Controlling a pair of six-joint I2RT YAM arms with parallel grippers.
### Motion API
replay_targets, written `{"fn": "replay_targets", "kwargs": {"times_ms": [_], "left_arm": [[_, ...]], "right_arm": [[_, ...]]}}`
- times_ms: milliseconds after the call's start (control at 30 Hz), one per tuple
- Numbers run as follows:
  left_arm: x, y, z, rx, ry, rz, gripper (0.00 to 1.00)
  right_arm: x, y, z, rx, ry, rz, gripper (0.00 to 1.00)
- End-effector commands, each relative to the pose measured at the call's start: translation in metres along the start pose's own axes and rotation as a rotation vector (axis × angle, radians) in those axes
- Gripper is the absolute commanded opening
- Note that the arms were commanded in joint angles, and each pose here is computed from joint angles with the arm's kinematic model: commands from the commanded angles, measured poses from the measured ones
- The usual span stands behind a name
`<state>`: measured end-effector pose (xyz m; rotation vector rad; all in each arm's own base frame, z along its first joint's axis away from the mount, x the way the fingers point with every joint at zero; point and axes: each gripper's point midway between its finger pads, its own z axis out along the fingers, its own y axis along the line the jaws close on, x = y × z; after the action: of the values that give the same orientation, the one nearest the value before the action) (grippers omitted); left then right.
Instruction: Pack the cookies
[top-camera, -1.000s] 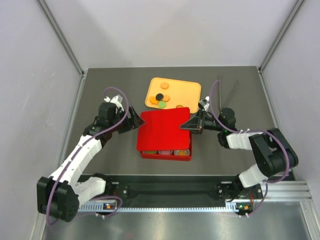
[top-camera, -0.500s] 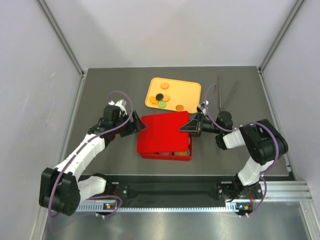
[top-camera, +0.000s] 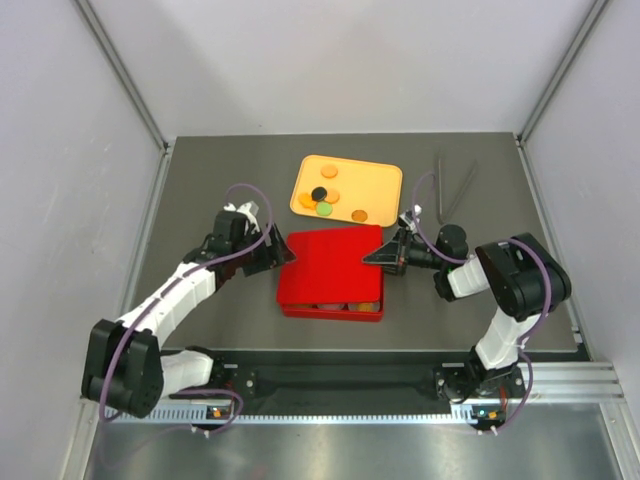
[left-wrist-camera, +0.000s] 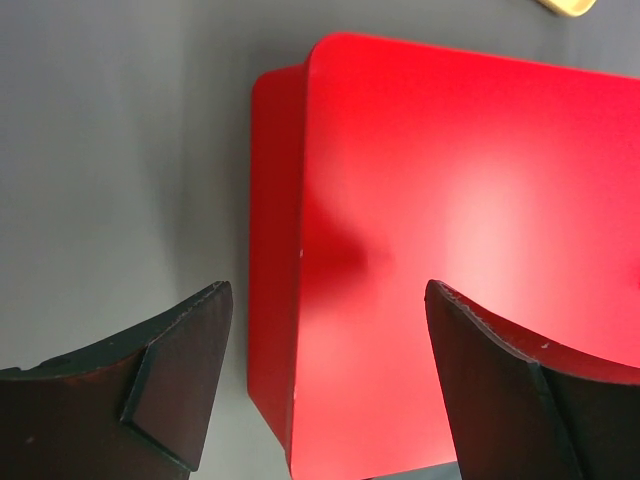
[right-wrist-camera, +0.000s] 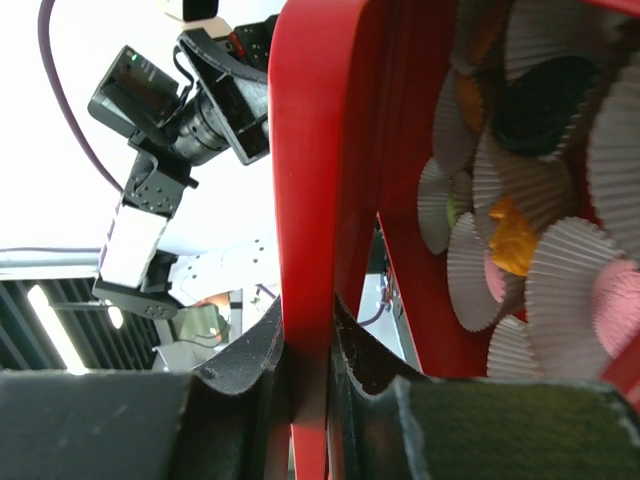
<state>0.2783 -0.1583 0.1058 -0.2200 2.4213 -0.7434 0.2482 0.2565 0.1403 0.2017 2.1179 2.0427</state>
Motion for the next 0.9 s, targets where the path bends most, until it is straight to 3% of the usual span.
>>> {"fn": "replay_targets", "kwargs": {"times_ms": [0, 400, 867], "left_arm": [[-0.005, -0.005, 0.006, 0.017, -0.017, 0.040, 0.82], [0.005, -0.008, 0.014, 0.008, 0.008, 0.055, 0.82], [0.013, -0.005, 0.019, -0.002, 0.038, 0.067, 0.81]], "right_arm": [[-0.005, 0.012, -0.006, -0.061, -0.018, -0.117, 0.09], [-0.003, -0.004, -0.008, -0.022, -0.008, -0.112, 0.15], [-0.004, -0.028, -0.012, 0.144, -0.007, -0.166, 0.25]]}}
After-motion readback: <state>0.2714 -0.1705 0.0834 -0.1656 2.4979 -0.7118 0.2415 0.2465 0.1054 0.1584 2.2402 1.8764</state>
